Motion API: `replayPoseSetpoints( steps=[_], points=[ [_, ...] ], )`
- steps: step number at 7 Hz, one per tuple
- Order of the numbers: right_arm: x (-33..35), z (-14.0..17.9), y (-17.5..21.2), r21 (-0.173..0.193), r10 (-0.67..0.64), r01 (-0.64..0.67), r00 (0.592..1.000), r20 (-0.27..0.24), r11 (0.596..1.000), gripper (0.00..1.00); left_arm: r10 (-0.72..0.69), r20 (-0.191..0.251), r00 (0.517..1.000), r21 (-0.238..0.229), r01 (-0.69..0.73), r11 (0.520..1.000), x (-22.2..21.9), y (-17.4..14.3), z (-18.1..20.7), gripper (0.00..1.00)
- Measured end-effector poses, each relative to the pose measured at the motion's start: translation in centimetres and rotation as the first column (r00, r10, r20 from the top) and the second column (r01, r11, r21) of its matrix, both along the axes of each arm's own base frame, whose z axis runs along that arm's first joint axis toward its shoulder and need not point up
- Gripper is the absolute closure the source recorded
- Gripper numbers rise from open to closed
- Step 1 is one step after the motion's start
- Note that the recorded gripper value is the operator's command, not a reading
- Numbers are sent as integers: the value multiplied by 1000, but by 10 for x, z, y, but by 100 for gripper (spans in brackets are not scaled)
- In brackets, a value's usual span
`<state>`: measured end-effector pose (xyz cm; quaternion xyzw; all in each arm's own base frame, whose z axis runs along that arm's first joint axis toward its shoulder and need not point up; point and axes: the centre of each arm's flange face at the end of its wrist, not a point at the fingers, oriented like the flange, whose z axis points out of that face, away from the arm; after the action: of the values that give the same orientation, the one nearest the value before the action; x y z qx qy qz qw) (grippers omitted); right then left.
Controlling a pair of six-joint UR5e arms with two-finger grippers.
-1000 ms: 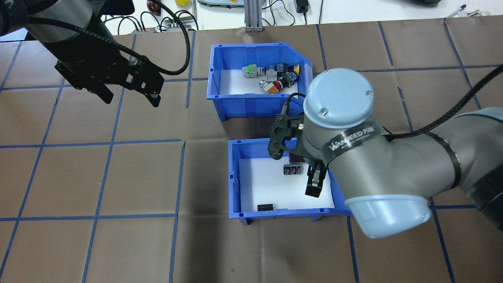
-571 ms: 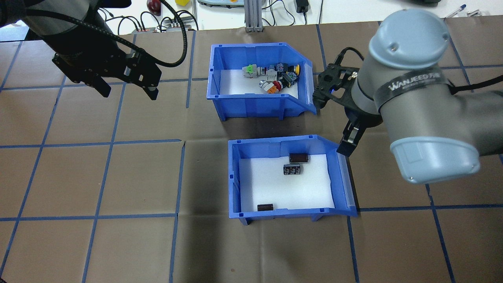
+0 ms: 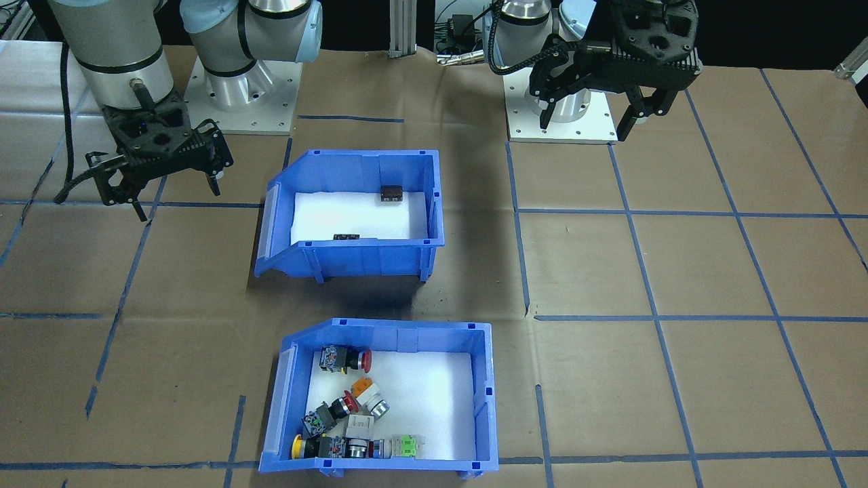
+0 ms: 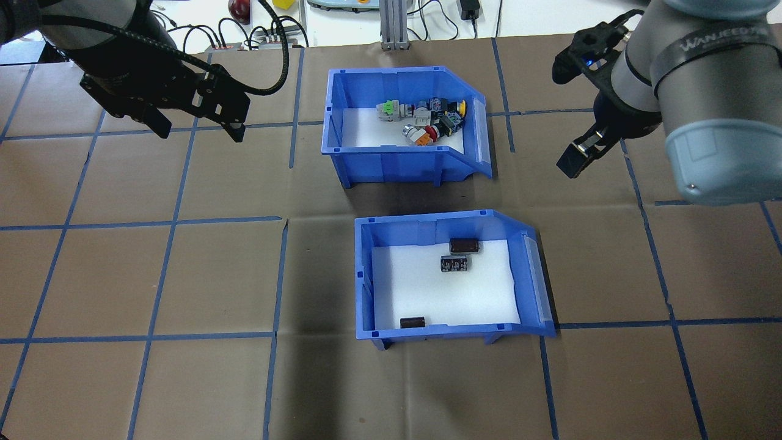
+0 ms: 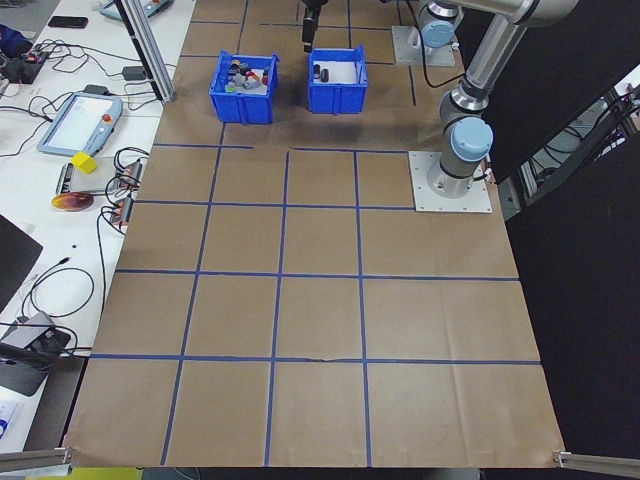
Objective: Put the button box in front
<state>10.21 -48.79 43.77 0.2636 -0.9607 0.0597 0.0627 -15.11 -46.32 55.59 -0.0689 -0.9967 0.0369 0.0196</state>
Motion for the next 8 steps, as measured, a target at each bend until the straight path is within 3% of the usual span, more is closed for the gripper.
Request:
replayPoseSetpoints(
  steps=[2, 4, 5, 7, 8],
  points=[
    [-17, 12, -26, 54, -242, 240, 970, 22, 969, 0, 2, 0, 1000, 0, -2, 1000, 0, 0, 0, 0],
    [-32, 31, -35, 88, -451, 447, 892, 37, 890, 0, 2, 1, 1000, 1, -2, 1000, 0, 0, 0, 0],
    [-31, 38, -36, 88, -533, 528, 844, 51, 845, 0, 2, 1, 1000, 1, -2, 1000, 0, 1, 1, 0],
    [-11, 43, -39, 100, -619, 611, 780, 91, 785, 0, 2, 1, 1000, 3, -2, 1000, 0, 2, 2, 1],
    [8, 42, -40, 100, -619, 611, 780, 97, 785, 0, 1, 1, 1000, 2, -1, 1000, 0, 2, 2, 1]
  ],
)
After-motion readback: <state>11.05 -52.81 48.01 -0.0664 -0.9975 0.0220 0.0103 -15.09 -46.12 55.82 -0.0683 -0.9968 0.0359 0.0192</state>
